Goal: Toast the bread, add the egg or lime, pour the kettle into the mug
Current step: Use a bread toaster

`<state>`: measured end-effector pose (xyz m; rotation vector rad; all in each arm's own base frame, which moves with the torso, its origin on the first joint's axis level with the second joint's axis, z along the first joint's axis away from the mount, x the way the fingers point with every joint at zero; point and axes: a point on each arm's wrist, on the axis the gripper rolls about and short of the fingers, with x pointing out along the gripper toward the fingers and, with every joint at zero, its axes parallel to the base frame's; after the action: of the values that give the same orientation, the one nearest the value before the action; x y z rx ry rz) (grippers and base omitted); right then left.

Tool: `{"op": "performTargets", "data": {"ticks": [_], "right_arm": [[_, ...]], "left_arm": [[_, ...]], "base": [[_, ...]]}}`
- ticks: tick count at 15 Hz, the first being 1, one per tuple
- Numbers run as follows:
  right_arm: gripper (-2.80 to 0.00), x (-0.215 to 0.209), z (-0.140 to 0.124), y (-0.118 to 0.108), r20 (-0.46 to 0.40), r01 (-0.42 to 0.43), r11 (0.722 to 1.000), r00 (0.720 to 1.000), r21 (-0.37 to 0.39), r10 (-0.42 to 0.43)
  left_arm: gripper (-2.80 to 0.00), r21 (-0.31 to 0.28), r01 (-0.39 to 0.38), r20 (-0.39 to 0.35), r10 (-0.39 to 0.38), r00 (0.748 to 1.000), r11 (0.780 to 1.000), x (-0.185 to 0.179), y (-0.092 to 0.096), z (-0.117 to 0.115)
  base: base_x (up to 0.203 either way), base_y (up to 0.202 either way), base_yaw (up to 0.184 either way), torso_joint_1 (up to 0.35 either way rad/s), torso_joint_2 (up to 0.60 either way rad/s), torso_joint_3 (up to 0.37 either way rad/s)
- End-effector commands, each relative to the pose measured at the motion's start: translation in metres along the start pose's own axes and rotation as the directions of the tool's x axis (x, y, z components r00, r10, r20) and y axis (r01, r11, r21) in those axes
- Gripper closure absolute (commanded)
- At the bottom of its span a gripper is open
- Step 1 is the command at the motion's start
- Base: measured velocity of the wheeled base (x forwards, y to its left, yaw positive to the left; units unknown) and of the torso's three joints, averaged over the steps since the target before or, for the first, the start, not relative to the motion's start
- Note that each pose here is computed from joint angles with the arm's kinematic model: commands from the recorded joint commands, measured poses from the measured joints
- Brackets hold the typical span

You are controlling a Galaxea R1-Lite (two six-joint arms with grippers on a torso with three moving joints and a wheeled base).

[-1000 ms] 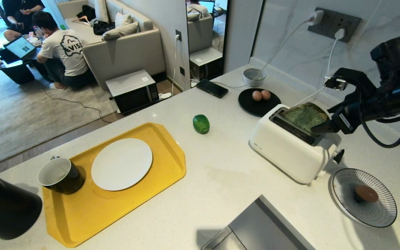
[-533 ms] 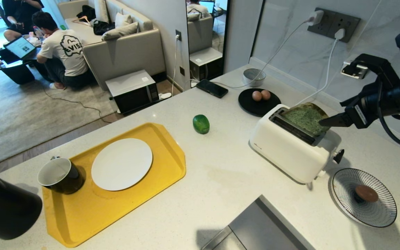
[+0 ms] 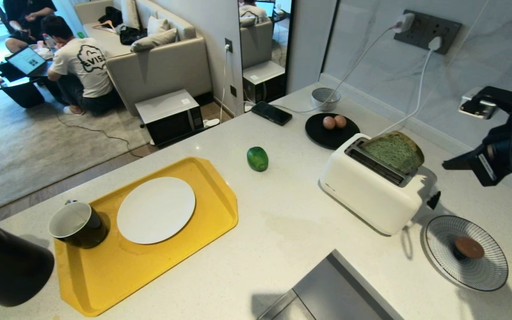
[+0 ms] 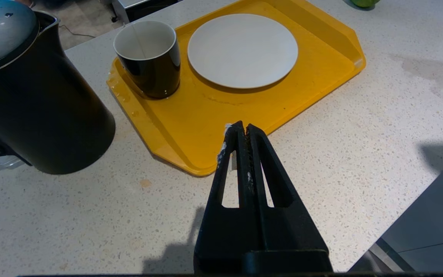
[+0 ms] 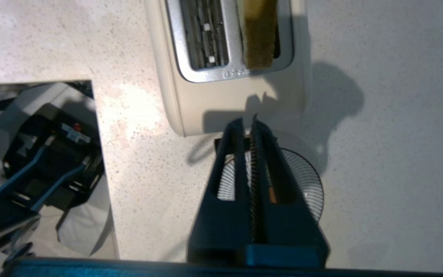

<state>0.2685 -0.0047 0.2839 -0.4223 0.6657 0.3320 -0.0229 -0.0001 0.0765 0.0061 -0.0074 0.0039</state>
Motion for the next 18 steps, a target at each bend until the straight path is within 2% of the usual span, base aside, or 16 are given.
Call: {"op": "performTargets", "data": {"ticks": [1, 4, 9, 13, 18], "right_arm": [[0.00, -0.004, -0.008, 0.002, -0.018, -0.004, 1.000, 1.000, 0.006, 0.004], [0.00, 0.001, -0.015, 0.005, -0.047, -0.018, 1.000, 0.999, 0.010, 0.019], [0.00, 0.021, -0.011, 0.000, -0.065, -0.034, 0.999, 0.997, 0.002, 0.034], [0.00, 0.044, -0.006, -0.009, -0.032, -0.005, 1.000, 0.999, -0.021, 0.004], [0.00, 0.052, 0.003, -0.015, -0.014, 0.004, 1.000, 1.000, -0.024, -0.004]], "left_arm": [[0.00, 0.000, -0.001, -0.001, 0.001, 1.000, 1.000, 0.000, 0.000, 0.000], [0.00, 0.000, -0.001, -0.001, 0.001, 1.000, 1.000, 0.000, 0.000, 0.000], [0.00, 0.000, 0.001, -0.001, -0.001, 1.000, 1.000, 0.000, 0.000, 0.000], [0.00, 0.000, -0.001, -0.001, 0.001, 1.000, 1.000, 0.000, 0.000, 0.000], [0.00, 0.000, -0.001, -0.001, 0.001, 1.000, 1.000, 0.000, 0.000, 0.000]], "base": [[0.000, 0.000, 0.000, 0.000, 0.00, 0.000], [0.000, 0.000, 0.000, 0.000, 0.00, 0.000], [0.000, 0.000, 0.000, 0.000, 0.00, 0.000], [0.000, 0.000, 0.000, 0.000, 0.00, 0.000], [0.000, 0.000, 0.000, 0.000, 0.00, 0.000]]}}
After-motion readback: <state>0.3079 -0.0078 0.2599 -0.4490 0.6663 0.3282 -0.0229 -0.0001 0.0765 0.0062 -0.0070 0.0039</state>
